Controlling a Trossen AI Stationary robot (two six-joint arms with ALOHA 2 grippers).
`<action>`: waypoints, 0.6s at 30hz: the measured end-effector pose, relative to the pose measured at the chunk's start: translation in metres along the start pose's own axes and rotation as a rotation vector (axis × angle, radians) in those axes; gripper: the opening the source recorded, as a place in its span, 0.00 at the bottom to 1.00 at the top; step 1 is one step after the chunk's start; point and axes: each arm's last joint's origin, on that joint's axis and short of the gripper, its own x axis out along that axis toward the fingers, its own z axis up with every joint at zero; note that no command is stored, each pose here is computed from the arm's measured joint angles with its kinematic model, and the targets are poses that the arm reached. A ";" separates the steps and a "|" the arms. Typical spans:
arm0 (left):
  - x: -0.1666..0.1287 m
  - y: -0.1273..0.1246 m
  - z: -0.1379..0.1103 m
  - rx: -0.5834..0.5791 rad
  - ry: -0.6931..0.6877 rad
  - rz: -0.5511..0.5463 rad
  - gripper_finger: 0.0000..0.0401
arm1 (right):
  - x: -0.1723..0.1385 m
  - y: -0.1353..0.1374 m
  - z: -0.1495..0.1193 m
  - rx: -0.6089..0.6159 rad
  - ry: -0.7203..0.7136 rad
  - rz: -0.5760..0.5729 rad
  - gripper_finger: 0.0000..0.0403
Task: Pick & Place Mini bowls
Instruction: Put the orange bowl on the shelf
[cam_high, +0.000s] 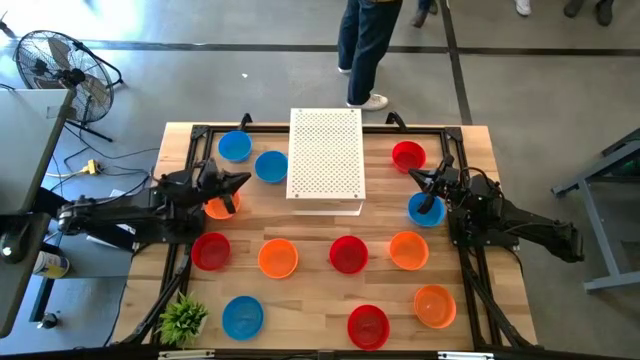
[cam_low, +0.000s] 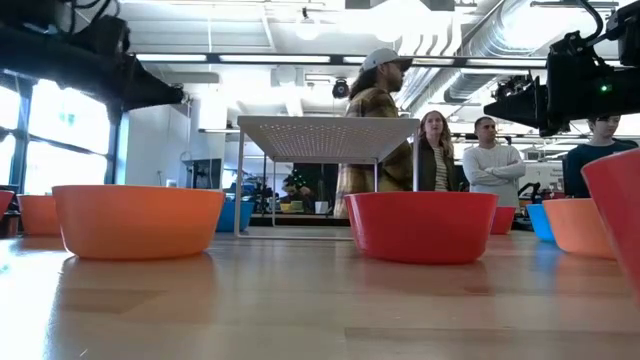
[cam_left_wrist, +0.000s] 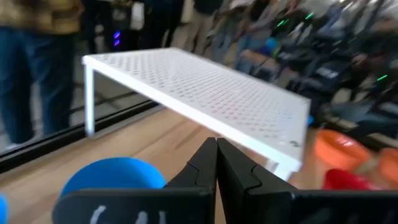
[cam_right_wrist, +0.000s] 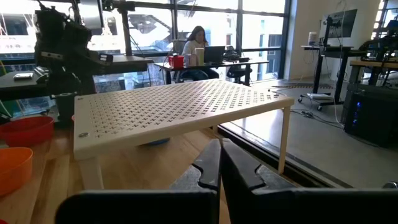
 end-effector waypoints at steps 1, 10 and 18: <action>0.002 -0.002 0.004 0.002 0.029 0.016 0.00 | 0.000 0.000 0.000 0.000 0.000 0.000 0.00; 0.022 -0.022 0.040 0.015 0.484 0.127 0.00 | 0.000 0.000 0.000 0.000 0.000 0.000 0.00; 0.033 -0.032 0.054 -0.051 0.852 0.291 0.00 | 0.000 0.000 0.000 0.000 0.000 0.000 0.00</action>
